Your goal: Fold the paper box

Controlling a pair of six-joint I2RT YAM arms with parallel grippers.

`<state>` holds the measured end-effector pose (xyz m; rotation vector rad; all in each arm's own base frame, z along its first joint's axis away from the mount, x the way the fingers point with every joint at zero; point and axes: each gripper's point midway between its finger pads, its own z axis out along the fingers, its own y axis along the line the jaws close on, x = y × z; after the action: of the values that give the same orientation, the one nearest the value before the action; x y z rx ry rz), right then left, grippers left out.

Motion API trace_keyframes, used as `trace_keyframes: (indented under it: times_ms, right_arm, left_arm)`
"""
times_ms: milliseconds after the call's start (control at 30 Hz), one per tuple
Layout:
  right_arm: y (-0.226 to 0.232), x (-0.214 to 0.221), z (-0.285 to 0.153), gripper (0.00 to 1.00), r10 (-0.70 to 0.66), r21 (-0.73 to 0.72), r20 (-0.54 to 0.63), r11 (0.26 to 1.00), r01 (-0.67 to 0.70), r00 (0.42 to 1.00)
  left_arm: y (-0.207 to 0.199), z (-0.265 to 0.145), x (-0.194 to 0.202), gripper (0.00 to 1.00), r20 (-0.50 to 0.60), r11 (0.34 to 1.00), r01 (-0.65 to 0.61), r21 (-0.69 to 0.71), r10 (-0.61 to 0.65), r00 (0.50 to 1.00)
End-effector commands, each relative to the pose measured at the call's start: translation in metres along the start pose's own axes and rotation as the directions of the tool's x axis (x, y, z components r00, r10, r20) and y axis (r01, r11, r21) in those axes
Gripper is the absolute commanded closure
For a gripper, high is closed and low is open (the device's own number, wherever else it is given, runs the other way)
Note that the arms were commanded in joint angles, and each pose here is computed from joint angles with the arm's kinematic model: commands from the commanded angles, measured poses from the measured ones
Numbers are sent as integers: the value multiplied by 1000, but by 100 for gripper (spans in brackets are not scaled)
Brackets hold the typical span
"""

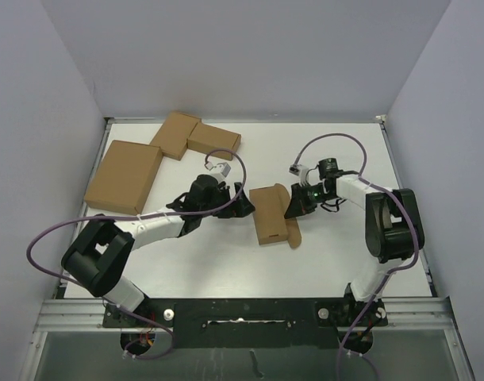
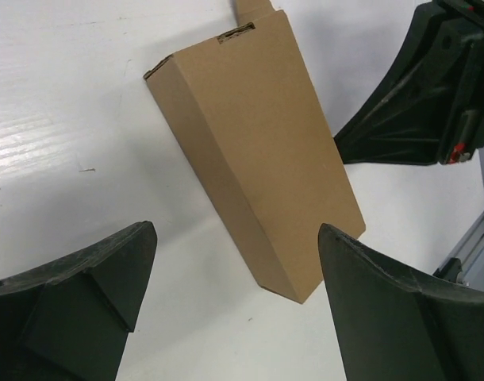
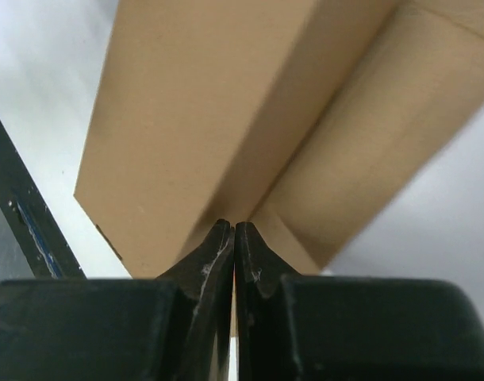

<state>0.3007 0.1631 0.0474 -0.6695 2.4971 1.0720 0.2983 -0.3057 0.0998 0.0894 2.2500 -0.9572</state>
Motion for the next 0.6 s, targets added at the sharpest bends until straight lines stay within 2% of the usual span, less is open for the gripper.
trace_keyframes:
  times_ms: [0, 200, 367, 433, 567]
  right_arm:
    - [31, -10, 11, 100, -143, -80, -23, 987, 140, 990]
    - [68, -2, 30, 98, -257, -187, -68, 953, 240, 964]
    - [87, 3, 38, 91, -322, -244, -84, 924, 294, 943]
    - [89, 1, 35, 90, -348, -242, -85, 916, 320, 934]
    - [90, -3, 21, 88, -450, -207, -66, 879, 429, 890]
  left_arm:
    - [-2, 10, -12, 18, 8, 998, -56, -19, 57, 998]
    - [15, -6, -16, 19, 19, 985, -125, -115, 128, 992]
    - [29, -29, -15, 19, 38, 967, -186, -177, 195, 980]
    - [30, -36, -14, 19, 49, 963, -209, -169, 220, 974]
    - [18, -47, -16, 18, 94, 973, -224, -51, 228, 969]
